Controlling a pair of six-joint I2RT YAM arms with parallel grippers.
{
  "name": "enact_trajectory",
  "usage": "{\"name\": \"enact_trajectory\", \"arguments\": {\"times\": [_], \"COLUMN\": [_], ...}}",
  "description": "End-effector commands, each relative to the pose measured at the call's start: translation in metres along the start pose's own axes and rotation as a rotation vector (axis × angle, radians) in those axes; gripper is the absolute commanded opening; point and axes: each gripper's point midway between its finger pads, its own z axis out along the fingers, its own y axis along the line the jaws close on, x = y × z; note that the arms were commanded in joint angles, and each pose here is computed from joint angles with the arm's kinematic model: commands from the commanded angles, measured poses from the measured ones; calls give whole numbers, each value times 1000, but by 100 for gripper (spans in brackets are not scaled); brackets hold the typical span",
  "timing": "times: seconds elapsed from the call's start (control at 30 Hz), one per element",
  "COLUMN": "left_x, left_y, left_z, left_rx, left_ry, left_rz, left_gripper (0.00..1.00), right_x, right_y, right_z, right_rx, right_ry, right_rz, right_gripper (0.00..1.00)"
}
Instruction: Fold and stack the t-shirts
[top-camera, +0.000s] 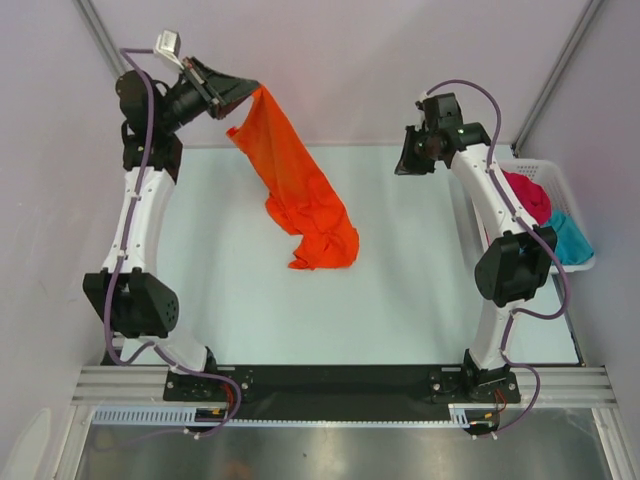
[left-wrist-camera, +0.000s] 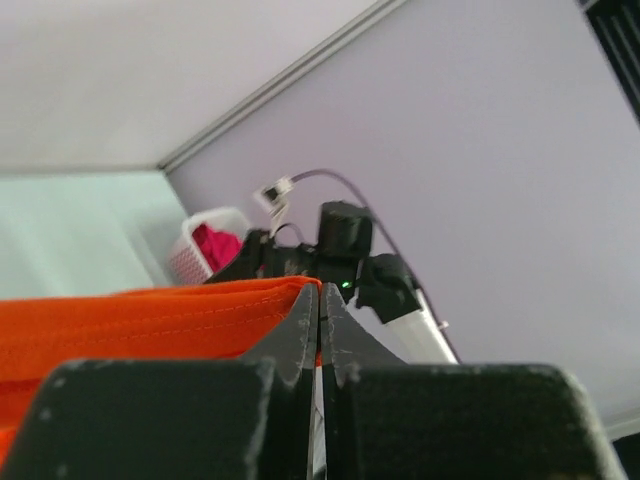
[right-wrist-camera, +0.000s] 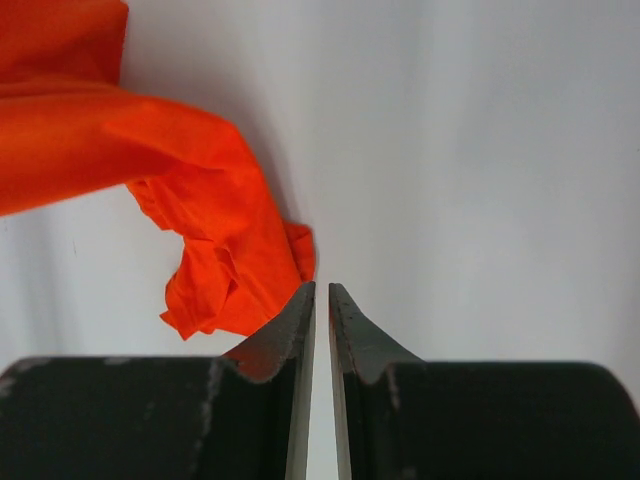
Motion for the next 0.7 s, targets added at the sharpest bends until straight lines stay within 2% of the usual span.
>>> {"name": "enact_trajectory", "arguments": {"times": [0.0, 0.03, 0.17, 0.33, 0.4, 0.53, 0.6, 0.67], "left_x": [27, 37, 76, 188, 215, 274, 294, 304], "left_y": [55, 65, 57, -40, -62, -104, -116, -123], "left_z": [-3, -6, -7, -2, -7, -9, -12, -15], "left_rx": [-97, -113, -31, 354, 454, 603, 665, 688], "left_ry": [40, 57, 209, 627, 698, 825, 884, 887], "left_rz": [-73, -92, -57, 82, 138, 145, 148, 161], "left_gripper": [0, 0, 0, 0, 0, 0, 0, 0], "right_x": [5, 7, 15, 19, 20, 20, 19, 18], "right_y": [15, 16, 16, 25, 28, 28, 29, 29], "right_z": [-6, -4, 2, 12, 13, 13, 13, 12], "right_rx": [-23, -23, -21, -34, -33, -24, -25, -21], "right_ry": [-9, -4, 10, 21, 25, 24, 22, 23], "right_rz": [-32, -33, -28, -31, -37, -36, -35, -37], "right_gripper": [16, 16, 16, 16, 16, 17, 17, 16]}}
